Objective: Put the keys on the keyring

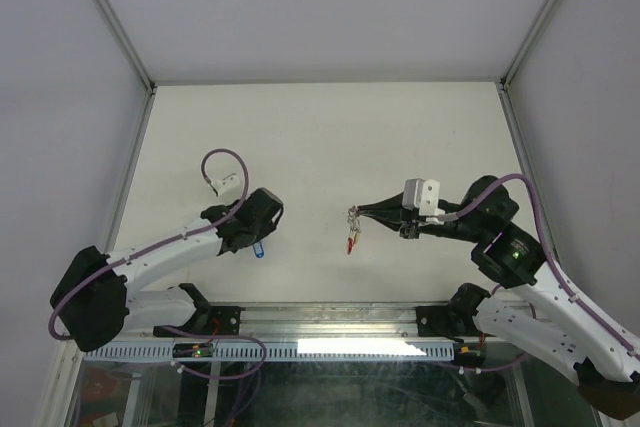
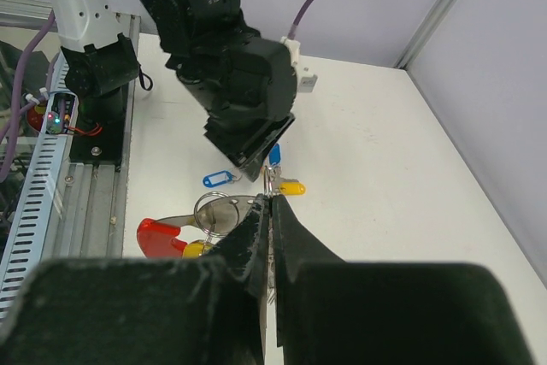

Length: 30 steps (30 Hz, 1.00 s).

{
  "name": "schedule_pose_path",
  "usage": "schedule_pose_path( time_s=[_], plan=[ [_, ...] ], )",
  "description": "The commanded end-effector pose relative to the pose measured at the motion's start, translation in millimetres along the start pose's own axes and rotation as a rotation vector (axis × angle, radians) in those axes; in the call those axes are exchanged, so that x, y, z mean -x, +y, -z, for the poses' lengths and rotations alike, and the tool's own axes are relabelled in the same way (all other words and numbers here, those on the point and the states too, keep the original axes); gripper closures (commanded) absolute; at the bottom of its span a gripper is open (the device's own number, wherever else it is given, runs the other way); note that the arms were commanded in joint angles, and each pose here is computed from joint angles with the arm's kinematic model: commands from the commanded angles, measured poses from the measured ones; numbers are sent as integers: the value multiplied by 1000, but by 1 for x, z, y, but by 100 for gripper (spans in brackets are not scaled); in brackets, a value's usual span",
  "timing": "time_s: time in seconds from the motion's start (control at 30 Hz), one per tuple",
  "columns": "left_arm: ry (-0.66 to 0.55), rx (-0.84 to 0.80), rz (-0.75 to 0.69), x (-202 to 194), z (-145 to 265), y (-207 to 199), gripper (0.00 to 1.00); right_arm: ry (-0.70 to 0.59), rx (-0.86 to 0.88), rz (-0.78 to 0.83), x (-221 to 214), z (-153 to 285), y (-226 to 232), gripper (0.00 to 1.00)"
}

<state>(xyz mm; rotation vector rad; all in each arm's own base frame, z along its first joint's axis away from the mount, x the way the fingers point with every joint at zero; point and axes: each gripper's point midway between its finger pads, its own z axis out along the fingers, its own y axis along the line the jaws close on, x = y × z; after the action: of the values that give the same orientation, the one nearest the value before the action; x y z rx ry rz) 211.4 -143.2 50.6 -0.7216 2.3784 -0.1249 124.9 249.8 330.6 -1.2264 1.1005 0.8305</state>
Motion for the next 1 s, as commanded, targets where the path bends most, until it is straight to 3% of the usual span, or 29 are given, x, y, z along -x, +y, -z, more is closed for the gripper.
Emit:
schedule_pose_path(
  time_s=[0.0, 0.27, 0.47, 0.97],
  plan=[
    [-108, -67, -73, 57, 4, -28, 58, -44, -27, 16, 16, 3, -4, 100],
    [-88, -100, -142, 99, -10, -10, 58, -33, -37, -12, 15, 4, -5, 100],
    [-8, -148, -181, 81, -25, -17, 59, -28, -34, -22, 14, 2, -5, 100],
    [57, -239, -261, 64, -39, -30, 62, -22, -32, -45, 12, 1, -4, 100]
  ],
)
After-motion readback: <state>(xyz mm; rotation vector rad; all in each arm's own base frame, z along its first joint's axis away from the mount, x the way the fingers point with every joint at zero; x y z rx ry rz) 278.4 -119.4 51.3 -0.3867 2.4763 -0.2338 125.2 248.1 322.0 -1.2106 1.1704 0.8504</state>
